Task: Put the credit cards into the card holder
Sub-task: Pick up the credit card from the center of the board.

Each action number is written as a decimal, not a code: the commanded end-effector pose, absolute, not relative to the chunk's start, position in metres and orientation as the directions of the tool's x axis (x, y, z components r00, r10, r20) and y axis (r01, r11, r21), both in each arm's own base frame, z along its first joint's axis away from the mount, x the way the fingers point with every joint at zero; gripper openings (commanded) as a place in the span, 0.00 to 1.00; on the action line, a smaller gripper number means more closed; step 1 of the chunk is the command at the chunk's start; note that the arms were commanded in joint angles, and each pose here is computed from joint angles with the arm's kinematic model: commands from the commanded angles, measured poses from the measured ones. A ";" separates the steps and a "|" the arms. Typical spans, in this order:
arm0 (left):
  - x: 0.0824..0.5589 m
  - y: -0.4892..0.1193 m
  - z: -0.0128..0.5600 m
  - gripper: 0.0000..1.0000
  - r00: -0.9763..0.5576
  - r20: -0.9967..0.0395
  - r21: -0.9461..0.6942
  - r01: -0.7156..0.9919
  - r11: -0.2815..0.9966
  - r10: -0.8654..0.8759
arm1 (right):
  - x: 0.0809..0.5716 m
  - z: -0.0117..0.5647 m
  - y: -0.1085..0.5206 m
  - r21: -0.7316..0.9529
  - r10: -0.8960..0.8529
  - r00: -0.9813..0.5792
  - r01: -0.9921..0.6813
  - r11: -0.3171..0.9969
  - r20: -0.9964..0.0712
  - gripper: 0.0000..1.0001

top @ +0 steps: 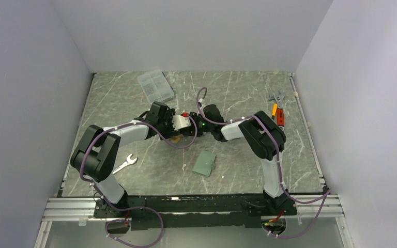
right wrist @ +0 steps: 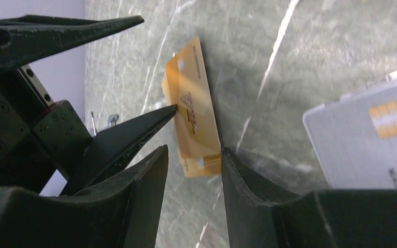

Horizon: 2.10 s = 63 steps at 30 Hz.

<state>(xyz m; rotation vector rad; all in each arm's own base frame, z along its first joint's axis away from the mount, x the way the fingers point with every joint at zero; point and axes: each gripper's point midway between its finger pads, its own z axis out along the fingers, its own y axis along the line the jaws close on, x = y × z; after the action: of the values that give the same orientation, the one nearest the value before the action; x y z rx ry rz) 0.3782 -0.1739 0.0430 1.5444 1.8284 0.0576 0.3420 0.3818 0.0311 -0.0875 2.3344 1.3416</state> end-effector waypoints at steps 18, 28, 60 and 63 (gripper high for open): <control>0.412 -0.155 0.062 0.77 -0.397 -0.618 0.202 0.754 0.625 0.678 | 0.333 0.000 0.350 0.737 0.189 -0.915 -0.152 0.659 -0.357 0.43; 0.406 -0.142 0.044 0.75 -0.369 -0.526 0.287 0.772 0.568 0.767 | 0.333 0.001 0.349 0.742 0.209 -0.915 -0.129 0.658 -0.345 0.41; 0.380 -0.152 0.024 0.56 -0.311 -0.446 0.347 0.804 0.483 0.839 | 0.312 0.048 0.370 0.918 0.332 -0.925 -0.040 0.394 -0.183 0.42; 0.379 -0.151 0.022 0.56 -0.310 -0.444 0.343 0.808 0.479 0.841 | 0.310 0.049 0.370 0.920 0.330 -0.928 -0.034 0.390 -0.174 0.42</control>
<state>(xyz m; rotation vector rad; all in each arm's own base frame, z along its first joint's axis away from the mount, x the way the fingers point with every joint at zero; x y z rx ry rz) 0.3972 -0.1523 0.0314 1.3168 2.1127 0.1228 0.3105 0.3651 0.0330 0.2732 2.3803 1.4813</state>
